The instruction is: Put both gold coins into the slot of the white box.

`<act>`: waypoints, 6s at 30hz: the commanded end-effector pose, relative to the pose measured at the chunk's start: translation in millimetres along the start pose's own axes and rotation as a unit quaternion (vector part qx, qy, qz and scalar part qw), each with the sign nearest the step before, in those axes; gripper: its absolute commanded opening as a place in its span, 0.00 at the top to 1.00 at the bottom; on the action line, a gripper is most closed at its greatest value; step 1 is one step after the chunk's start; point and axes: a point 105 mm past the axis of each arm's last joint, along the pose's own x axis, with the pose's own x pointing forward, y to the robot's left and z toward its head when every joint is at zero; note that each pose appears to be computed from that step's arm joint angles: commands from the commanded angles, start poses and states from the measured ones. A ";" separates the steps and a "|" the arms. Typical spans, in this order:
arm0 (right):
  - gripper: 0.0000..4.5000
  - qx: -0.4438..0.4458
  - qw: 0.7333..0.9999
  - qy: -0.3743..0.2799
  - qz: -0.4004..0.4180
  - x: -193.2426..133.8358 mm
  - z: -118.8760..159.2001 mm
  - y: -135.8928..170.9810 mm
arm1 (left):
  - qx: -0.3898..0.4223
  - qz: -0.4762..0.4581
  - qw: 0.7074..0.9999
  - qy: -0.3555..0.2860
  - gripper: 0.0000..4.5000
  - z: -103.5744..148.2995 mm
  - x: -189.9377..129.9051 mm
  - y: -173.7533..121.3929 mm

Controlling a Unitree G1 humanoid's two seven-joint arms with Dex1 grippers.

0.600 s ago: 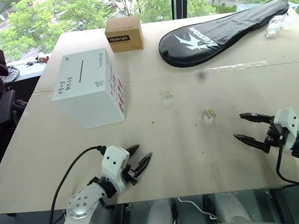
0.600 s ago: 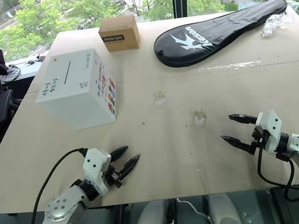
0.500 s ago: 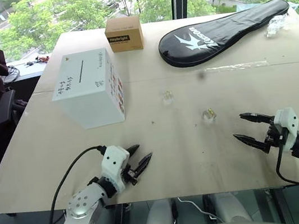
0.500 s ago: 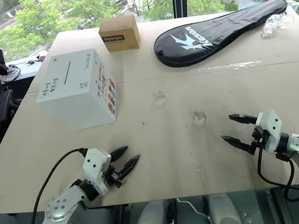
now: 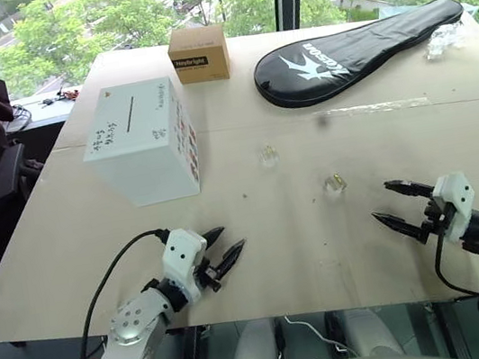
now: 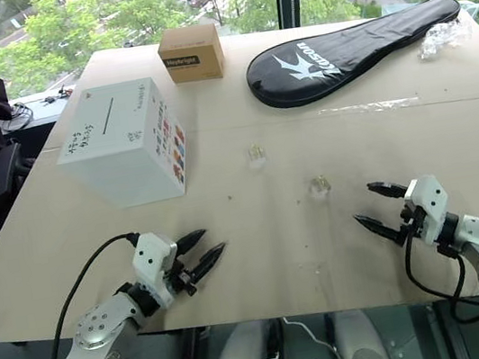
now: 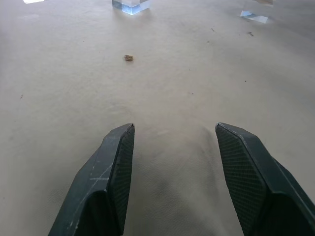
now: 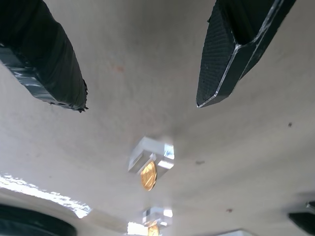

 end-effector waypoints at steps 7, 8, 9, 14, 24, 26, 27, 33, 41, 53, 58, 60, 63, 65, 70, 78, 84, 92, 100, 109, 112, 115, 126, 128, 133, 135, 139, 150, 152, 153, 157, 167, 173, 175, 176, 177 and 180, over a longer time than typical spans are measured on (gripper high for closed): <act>0.16 0.018 0.998 -0.043 -0.041 34.2 41.1 1.8 | 0.026 -0.098 0.993 -0.066 0.41 48.1 -4.8 -14.6; 0.16 0.022 0.997 -0.045 -0.054 38.5 43.5 0.8 | 0.021 -0.121 0.990 -0.075 0.41 54.9 -6.7 -19.2; 0.16 0.030 0.996 -0.049 -0.070 42.2 44.4 -0.4 | 0.017 -0.135 0.987 -0.080 0.41 60.6 -7.8 -21.5; 0.16 0.052 0.994 -0.037 -0.091 59.3 39.1 12.0 | 0.035 -0.160 0.982 -0.092 0.41 80.9 -7.0 -24.5; 0.42 0.065 0.992 -0.020 -0.103 73.1 32.9 19.4 | 0.049 -0.172 0.980 -0.087 0.40 84.1 -3.1 -33.5; 0.66 0.066 0.993 -0.019 -0.098 74.6 32.4 21.3 | 0.050 -0.171 0.980 -0.086 0.40 83.8 -2.6 -33.2; 0.78 0.066 0.993 -0.018 -0.095 75.2 32.2 22.4 | 0.051 -0.171 0.980 -0.086 0.40 83.7 -2.5 -33.1; 0.99 0.066 0.993 -0.011 -0.093 74.9 30.3 21.7 | 0.053 -0.165 0.982 -0.080 0.40 82.2 -1.0 -32.6; 0.99 0.108 0.988 -0.072 -0.084 75.3 57.3 18.6 | -0.002 -0.119 0.984 -0.132 0.40 100.9 4.8 -20.6; 0.99 0.318 0.922 -0.217 0.047 97.5 166.0 48.8 | -0.320 -0.156 0.880 -0.315 0.40 165.2 26.6 -21.7; 0.99 0.365 0.894 -0.230 0.119 98.2 184.9 71.4 | -0.394 -0.205 0.820 -0.361 0.40 186.3 28.1 -24.3; 0.99 0.374 0.889 -0.233 0.126 98.2 187.8 74.3 | -0.406 -0.213 0.811 -0.363 0.40 188.4 28.5 -26.3; 0.99 0.388 0.878 -0.244 0.138 97.0 195.2 77.2 | -0.419 -0.219 0.803 -0.364 0.40 189.4 28.4 -27.9; 0.99 0.397 0.869 -0.252 0.153 95.4 200.7 80.1 | -0.423 -0.229 0.799 -0.361 0.40 189.4 28.2 -31.7; 0.99 0.397 0.866 -0.249 0.176 93.3 203.8 86.3 | -0.427 -0.247 0.796 -0.350 0.40 189.6 30.5 -39.6; 0.99 0.392 0.865 -0.246 0.196 89.7 208.5 92.3 | -0.429 -0.250 0.796 -0.347 0.40 189.9 33.1 -41.9; 1.00 0.392 0.865 -0.245 0.199 91.0 210.0 92.5 | -0.420 -0.260 0.801 -0.338 0.76 188.5 34.1 -46.8; 1.00 0.393 0.865 -0.240 0.197 94.0 207.9 91.4 | -0.422 -0.253 0.799 -0.345 0.99 189.3 36.6 -43.8; 0.41 0.363 0.890 -0.258 0.101 88.0 198.1 50.7 | -0.370 -0.152 0.835 -0.378 1.00 201.2 31.6 -4.3; 0.41 0.071 0.962 -0.245 0.100 73.6 194.3 33.3 | -0.028 0.190 0.934 -0.300 1.00 234.9 5.7 89.4; 0.41 0.007 0.963 -0.239 0.128 73.8 195.1 37.7 | 0.041 0.286 0.925 -0.247 1.00 233.2 -7.1 116.3; 0.41 -0.024 0.957 -0.241 0.158 73.9 199.4 43.1 | 0.059 0.363 0.910 -0.190 1.00 222.4 -19.2 138.5; 0.41 -0.007 0.932 -0.279 0.233 64.9 216.7 57.1 | 0.036 0.411 0.905 -0.106 1.00 193.3 -25.3 154.7; 0.41 -0.007 0.933 -0.276 0.231 64.8 216.6 56.6 | 0.018 0.405 0.909 -0.099 1.00 188.0 -21.9 154.4; 0.41 -0.009 0.935 -0.271 0.226 64.5 215.2 55.3 | 0.018 0.396 0.915 -0.075 1.00 180.1 -17.2 152.9; 0.41 -0.009 0.936 -0.272 0.224 64.5 215.3 55.0 | 0.019 0.396 0.915 -0.072 1.00 179.8 -16.8 153.6; 0.41 -0.010 0.937 -0.271 0.222 65.0 214.7 55.4 | 0.018 0.379 0.922 -0.072 1.00 180.5 -11.1 149.7; 0.41 -0.013 0.939 -0.270 0.215 65.2 213.6 54.4 | 0.009 0.366 0.928 -0.069 1.00 176.9 -2.0 142.1; 0.41 -0.014 0.939 -0.269 0.214 65.1 213.4 54.1 | 0.003 0.369 0.927 -0.067 1.00 175.5 -2.8 142.3; 0.41 -0.013 0.939 -0.269 0.214 65.1 213.2 53.9 | 0.001 0.370 0.927 -0.067 1.00 175.1 -3.0 142.2; 0.41 -0.013 0.940 -0.267 0.214 65.3 212.2 53.6 | -0.003 0.378 0.924 -0.059 1.00 171.5 -4.6 143.7; 0.41 -0.013 0.940 -0.265 0.213 66.5 211.3 53.1 | -0.019 0.397 0.916 -0.051 1.00 167.0 -8.2 147.3; 0.41 -0.014 0.941 -0.265 0.212 67.0 210.8 53.0 | -0.023 0.394 0.918 -0.049 1.00 164.8 -6.1 147.5; 0.39 -0.015 0.941 -0.264 0.211 66.8 210.8 53.0 | -0.022 0.394 0.918 -0.050 0.87 165.1 -5.7 147.5; 0.39 -0.015 0.941 -0.265 0.211 66.8 210.9 53.0 | -0.020 0.396 0.916 -0.050 0.80 165.6 -6.2 148.0; 0.39 -0.015 0.941 -0.265 0.210 66.9 210.9 52.7 | -0.016 0.401 0.915 -0.053 0.70 166.9 -7.2 149.1; 0.39 -0.015 0.943 -0.261 0.205 68.0 209.2 51.3 | -0.005 0.405 0.911 -0.078 0.38 176.4 -9.7 151.4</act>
